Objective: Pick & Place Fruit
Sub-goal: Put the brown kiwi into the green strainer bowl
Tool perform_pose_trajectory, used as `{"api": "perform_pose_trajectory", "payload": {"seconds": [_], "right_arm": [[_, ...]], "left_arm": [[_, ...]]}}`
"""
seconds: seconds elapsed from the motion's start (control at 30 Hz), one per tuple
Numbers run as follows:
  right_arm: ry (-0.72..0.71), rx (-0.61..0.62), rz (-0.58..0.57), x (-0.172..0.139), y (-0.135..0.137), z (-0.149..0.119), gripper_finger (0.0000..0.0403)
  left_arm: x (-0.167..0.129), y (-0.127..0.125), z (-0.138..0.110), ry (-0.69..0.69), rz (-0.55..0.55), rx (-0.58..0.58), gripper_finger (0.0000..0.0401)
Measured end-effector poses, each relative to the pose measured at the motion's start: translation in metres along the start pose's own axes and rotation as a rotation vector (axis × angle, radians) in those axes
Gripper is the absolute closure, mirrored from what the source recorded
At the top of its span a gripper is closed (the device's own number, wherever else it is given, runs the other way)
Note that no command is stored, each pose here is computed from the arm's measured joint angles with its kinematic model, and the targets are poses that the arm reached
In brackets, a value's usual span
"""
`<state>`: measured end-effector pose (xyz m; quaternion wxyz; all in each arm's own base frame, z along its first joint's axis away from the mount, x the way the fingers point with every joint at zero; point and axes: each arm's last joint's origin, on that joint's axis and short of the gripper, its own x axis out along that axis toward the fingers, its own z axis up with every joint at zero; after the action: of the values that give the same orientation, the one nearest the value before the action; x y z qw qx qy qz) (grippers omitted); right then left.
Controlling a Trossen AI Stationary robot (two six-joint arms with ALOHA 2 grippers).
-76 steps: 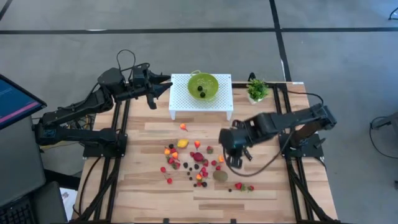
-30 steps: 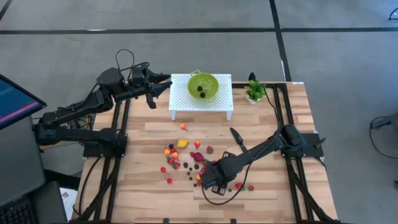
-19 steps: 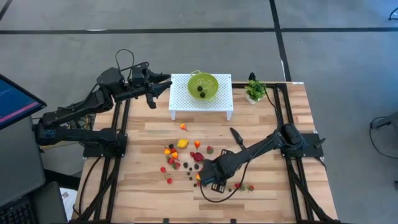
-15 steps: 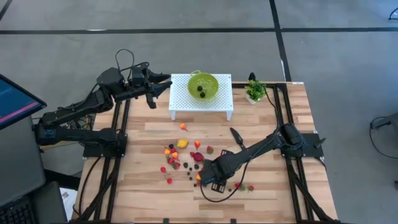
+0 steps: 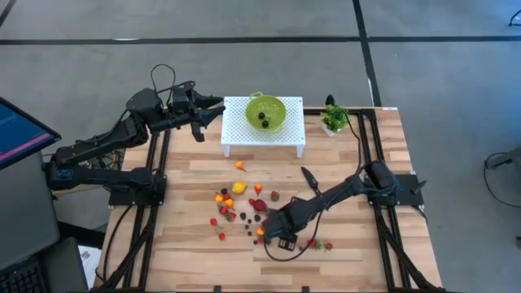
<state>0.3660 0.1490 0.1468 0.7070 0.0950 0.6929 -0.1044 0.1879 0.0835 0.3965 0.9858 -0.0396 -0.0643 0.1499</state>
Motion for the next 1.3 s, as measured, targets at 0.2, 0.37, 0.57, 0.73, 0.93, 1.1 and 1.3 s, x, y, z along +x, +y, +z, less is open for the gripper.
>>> {"api": "perform_pose_trajectory", "payload": {"seconds": [0.2, 0.37, 0.57, 0.73, 0.93, 1.1, 1.3], "right_arm": [[-0.001, -0.015, 0.002, 0.0061, -0.0029, -0.0005, 0.0133], [0.006, -0.014, 0.001, 0.006, -0.0026, -0.0015, 0.0133], [0.026, -0.015, 0.012, 0.006, -0.0024, -0.0028, 0.0143], [0.025, -0.015, 0.013, 0.0058, -0.0025, -0.0028, 0.0181], [0.029, -0.014, 0.017, 0.0056, -0.0025, -0.0029, 0.0207], [0.053, -0.014, 0.027, 0.0056, -0.0026, -0.0043, 0.0187], [0.089, -0.045, 0.031, 0.0017, -0.0046, -0.0078, 0.0202]], "left_arm": [[0.0, -0.0001, 0.0004, -0.004, -0.001, 0.001, 0.0259], [0.0, 0.0, 0.0005, -0.005, 0.0, 0.001, 0.0259], [0.0, 0.0, 0.0007, -0.008, -0.001, 0.001, 0.0259], [0.0, -0.0001, 0.0012, -0.012, -0.001, 0.002, 0.0259], [0.0, -0.0001, 0.001, -0.011, -0.001, 0.001, 0.0259], [0.0, -0.0001, 0.0011, -0.012, -0.001, 0.002, 0.0259], [0.0, -0.0002, 0.0018, -0.018, -0.002, 0.002, 0.0259]]}}
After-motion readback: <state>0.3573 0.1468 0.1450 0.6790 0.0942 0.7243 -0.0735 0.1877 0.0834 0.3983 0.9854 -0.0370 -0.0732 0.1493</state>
